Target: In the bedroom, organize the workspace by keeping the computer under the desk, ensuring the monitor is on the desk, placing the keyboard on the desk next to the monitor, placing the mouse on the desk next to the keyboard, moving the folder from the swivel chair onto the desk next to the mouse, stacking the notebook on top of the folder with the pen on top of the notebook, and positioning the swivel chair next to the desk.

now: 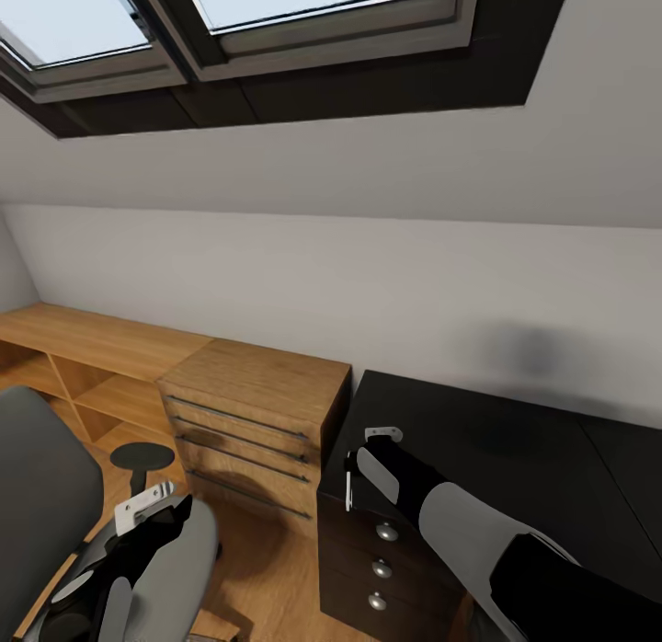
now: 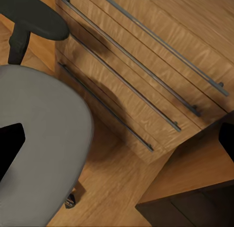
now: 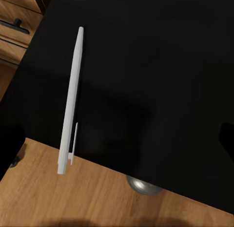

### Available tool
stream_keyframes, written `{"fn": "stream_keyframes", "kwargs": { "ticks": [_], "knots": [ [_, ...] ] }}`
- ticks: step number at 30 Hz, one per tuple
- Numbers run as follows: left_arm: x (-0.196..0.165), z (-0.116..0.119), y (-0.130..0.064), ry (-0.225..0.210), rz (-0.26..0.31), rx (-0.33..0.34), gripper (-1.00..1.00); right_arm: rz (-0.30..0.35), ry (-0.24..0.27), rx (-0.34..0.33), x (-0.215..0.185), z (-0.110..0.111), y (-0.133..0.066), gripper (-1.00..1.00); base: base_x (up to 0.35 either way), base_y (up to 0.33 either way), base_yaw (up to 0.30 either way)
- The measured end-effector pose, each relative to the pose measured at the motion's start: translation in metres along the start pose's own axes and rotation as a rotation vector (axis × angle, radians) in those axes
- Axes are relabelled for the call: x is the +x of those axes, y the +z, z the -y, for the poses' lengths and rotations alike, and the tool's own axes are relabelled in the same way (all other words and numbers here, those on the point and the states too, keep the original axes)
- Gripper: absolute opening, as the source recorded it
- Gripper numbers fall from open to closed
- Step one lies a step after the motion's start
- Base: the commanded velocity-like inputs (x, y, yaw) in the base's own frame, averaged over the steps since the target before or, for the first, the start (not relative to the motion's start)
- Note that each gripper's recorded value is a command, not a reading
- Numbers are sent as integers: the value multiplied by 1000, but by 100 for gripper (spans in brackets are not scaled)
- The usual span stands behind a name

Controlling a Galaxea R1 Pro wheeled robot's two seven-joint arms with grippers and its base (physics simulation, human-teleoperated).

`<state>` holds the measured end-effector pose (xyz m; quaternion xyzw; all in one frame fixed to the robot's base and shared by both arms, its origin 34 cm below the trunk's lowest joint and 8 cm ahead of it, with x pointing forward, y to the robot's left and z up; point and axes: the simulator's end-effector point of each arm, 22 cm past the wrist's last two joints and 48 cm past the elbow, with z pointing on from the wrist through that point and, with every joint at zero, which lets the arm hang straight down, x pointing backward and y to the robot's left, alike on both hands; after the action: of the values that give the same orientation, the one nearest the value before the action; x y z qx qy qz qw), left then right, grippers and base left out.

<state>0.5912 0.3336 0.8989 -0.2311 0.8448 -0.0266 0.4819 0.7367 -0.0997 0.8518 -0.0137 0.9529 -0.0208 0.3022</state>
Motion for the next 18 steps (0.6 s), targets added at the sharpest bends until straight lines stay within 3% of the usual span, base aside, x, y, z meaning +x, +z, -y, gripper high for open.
{"fn": "stream_keyframes", "kwargs": {
  "ticks": [18],
  "knots": [
    [9, -3, 5, 4, -21, -9, 100, -23, 1, 1, 10, 0, 11, 100, 11, 8, 0]
  ]
}}
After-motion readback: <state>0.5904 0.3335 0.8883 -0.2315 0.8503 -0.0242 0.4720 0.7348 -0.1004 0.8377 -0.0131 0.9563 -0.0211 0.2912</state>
